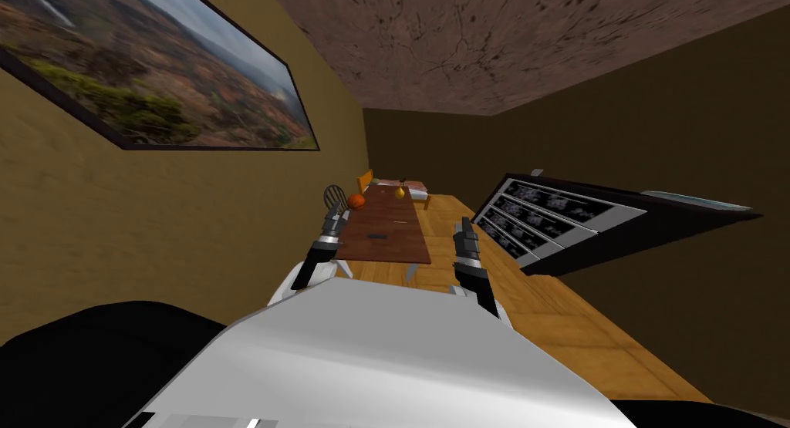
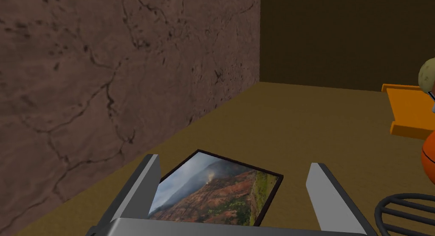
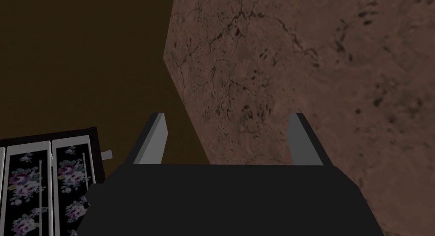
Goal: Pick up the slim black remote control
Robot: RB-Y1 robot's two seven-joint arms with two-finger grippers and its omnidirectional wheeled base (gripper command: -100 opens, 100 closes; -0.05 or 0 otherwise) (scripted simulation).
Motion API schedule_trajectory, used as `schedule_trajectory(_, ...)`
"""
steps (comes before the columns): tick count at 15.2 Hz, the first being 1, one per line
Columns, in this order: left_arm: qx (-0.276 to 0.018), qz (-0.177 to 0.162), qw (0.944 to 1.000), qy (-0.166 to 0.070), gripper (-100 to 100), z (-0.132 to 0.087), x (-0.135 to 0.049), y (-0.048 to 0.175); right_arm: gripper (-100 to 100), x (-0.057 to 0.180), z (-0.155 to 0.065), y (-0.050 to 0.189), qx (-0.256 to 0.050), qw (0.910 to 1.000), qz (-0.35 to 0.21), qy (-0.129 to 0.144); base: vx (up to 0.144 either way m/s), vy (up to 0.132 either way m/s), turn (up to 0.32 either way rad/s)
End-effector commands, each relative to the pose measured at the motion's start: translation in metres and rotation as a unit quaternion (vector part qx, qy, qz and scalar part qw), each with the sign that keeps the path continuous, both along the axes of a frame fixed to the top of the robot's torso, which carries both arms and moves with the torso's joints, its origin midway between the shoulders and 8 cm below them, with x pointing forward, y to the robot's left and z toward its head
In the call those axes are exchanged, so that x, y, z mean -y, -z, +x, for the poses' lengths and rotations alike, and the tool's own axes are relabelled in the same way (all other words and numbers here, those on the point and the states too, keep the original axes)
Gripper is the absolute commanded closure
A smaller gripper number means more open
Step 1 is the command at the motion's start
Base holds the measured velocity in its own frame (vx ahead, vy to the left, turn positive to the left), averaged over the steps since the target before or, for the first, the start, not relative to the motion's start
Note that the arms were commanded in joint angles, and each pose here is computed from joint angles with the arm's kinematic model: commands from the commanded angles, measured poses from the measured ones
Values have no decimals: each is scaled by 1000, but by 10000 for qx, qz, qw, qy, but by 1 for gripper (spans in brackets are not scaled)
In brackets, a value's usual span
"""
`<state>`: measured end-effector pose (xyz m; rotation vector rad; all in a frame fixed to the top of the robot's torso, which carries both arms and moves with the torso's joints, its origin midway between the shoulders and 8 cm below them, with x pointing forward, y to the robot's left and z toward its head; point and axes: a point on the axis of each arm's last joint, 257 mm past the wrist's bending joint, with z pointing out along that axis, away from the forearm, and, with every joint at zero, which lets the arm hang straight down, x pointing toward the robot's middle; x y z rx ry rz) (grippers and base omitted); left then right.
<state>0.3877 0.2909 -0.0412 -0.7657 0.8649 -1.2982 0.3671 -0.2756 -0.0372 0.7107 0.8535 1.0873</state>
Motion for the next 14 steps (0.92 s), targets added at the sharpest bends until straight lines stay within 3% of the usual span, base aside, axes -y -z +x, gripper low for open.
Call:
schedule_trajectory(1,-241,88,9996,-69,-100,8,-10,15,0,0,0,0,0,10000,0,0,-18,26,-151)
schedule_trajectory(2,-503,181,9984,-166,-100,16,-23,30,0,0,0,0,0,10000,0,0,-18,25,-248)
schedule_trajectory(3,-529,178,9983,-173,-100,17,-24,31,0,0,0,0,0,10000,0,0,-19,29,-203)
schedule_trajectory(4,-717,270,9967,-271,-100,23,-38,42,0,0,0,0,0,10000,0,0,-20,30,-246)
schedule_trajectory(6,-829,255,9958,-300,-100,25,-40,48,0,0,0,0,0,10000,0,0,-20,28,-102)
schedule_trajectory(7,-1063,327,9929,-430,-100,32,-57,61,0,0,0,0,-1,10000,0,1,-18,21,-167)
schedule_trajectory(9,-1140,316,9920,-451,-100,33,-58,65,0,0,0,0,0,10000,0,0,-17,22,-140)
schedule_trajectory(10,-1359,373,9882,-596,-100,39,-78,78,0,0,0,0,-1,10000,0,1,-14,15,-204)
schedule_trajectory(12,-1457,358,9867,-623,-100,40,-79,83,0,0,0,0,0,10000,0,0,-16,21,-126)
schedule_trajectory(13,-1699,393,9815,-791,-100,44,-101,96,0,0,0,0,-1,10000,0,1,-18,19,-198)
schedule_trajectory(14,-1778,380,9800,-813,-100,45,-102,100,0,0,0,0,0,10000,0,0,-22,26,-206)
